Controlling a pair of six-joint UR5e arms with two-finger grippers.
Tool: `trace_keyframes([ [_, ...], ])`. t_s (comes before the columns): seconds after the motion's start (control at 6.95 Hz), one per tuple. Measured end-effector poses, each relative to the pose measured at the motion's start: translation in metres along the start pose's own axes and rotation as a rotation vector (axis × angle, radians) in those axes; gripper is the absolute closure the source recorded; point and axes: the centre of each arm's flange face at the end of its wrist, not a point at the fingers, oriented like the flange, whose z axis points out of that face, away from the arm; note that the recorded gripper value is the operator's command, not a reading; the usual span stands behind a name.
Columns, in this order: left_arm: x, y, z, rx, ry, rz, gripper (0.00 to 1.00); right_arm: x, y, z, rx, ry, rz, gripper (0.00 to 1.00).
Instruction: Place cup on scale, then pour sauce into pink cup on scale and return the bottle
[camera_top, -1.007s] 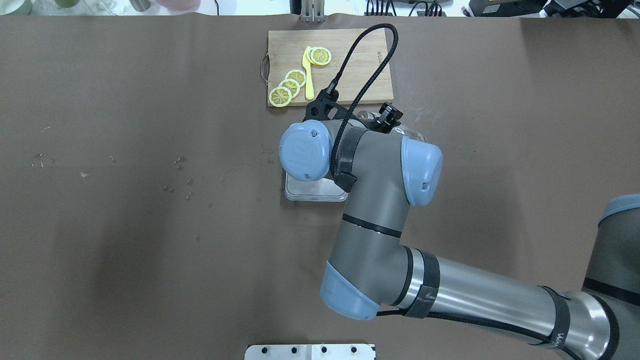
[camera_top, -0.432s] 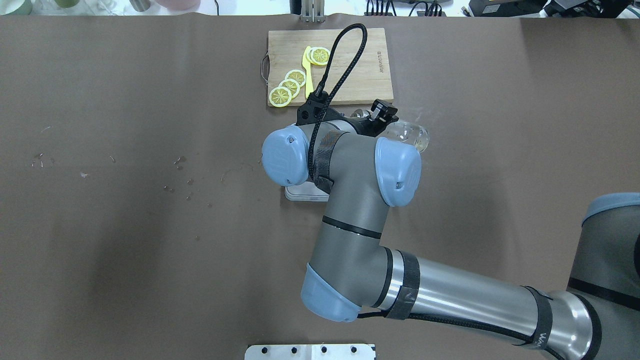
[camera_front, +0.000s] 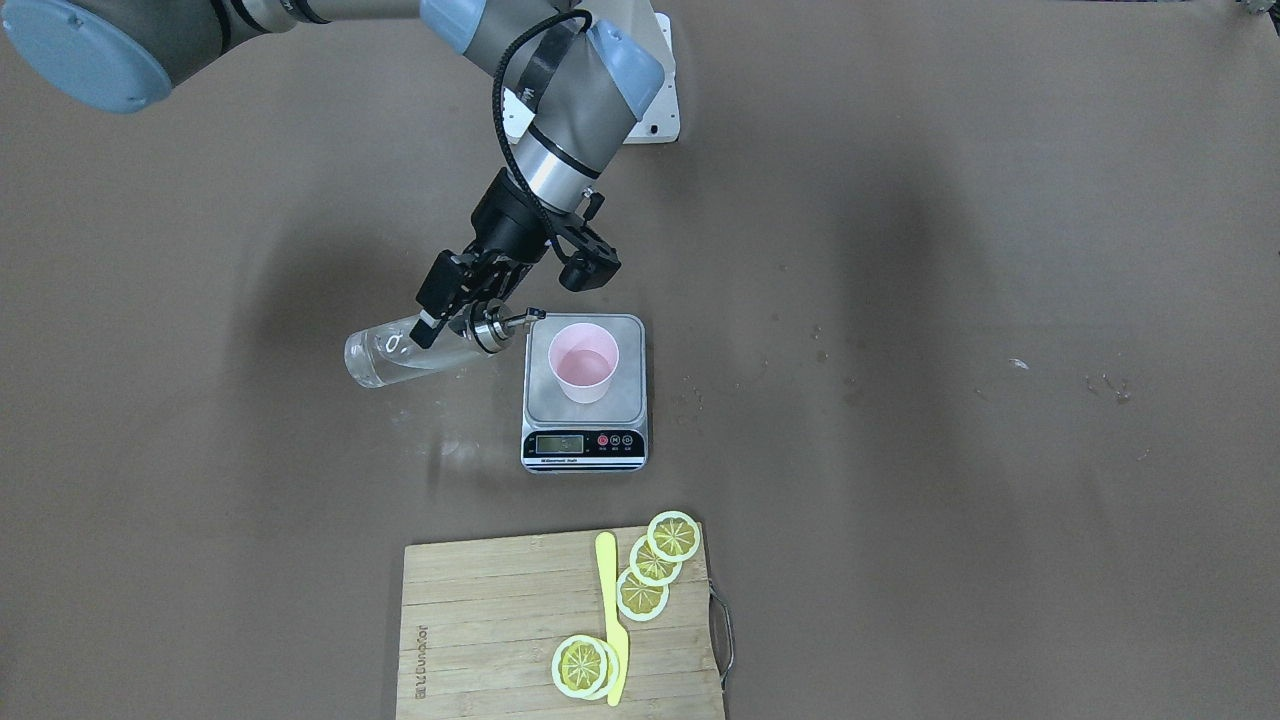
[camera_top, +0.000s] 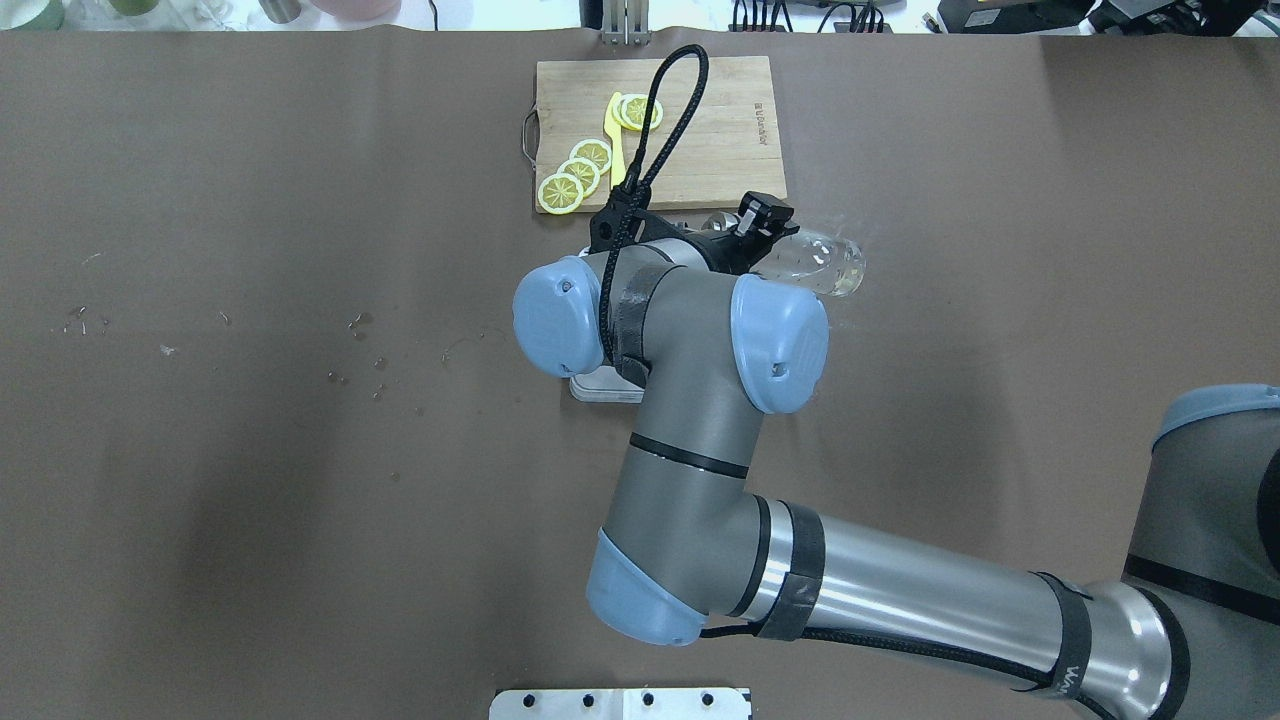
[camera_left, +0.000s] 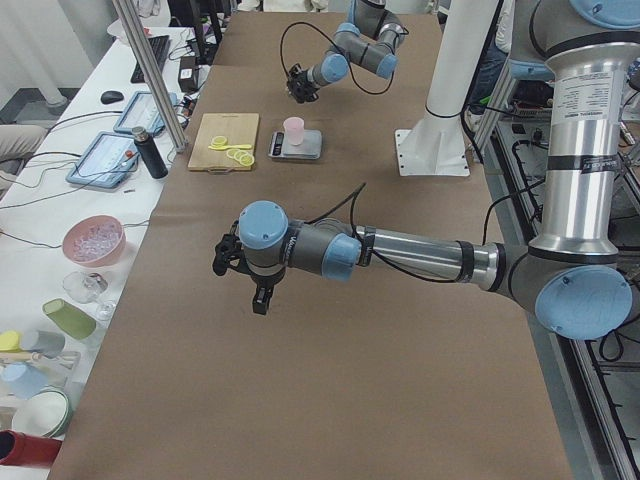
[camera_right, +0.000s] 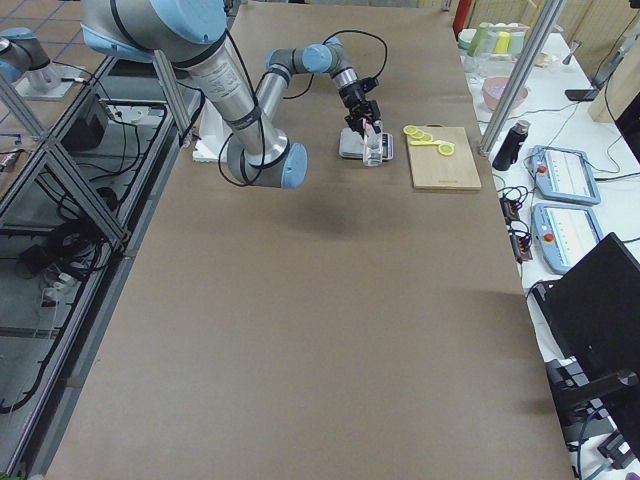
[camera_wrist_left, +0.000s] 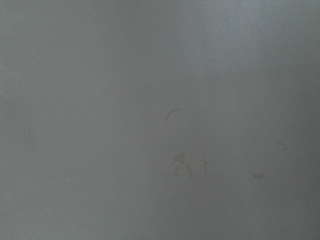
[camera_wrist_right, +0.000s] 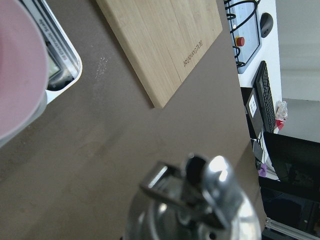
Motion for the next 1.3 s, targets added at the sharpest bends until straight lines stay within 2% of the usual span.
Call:
trace_keyframes([
  [0.43, -0.0035, 0.0004, 0.0033, -0.007, 0.008, -0.009, 0.03, -0.0037, -0.0098, -0.0055, -0.03, 0.045, -0.033, 1.0],
  [1.3, -0.0052, 0.0016, 0.0059, -0.013, 0.026, -0.015, 0.03, 0.004, -0.0009, -0.0063, -0.121, 0.149, -0.112, 1.0],
])
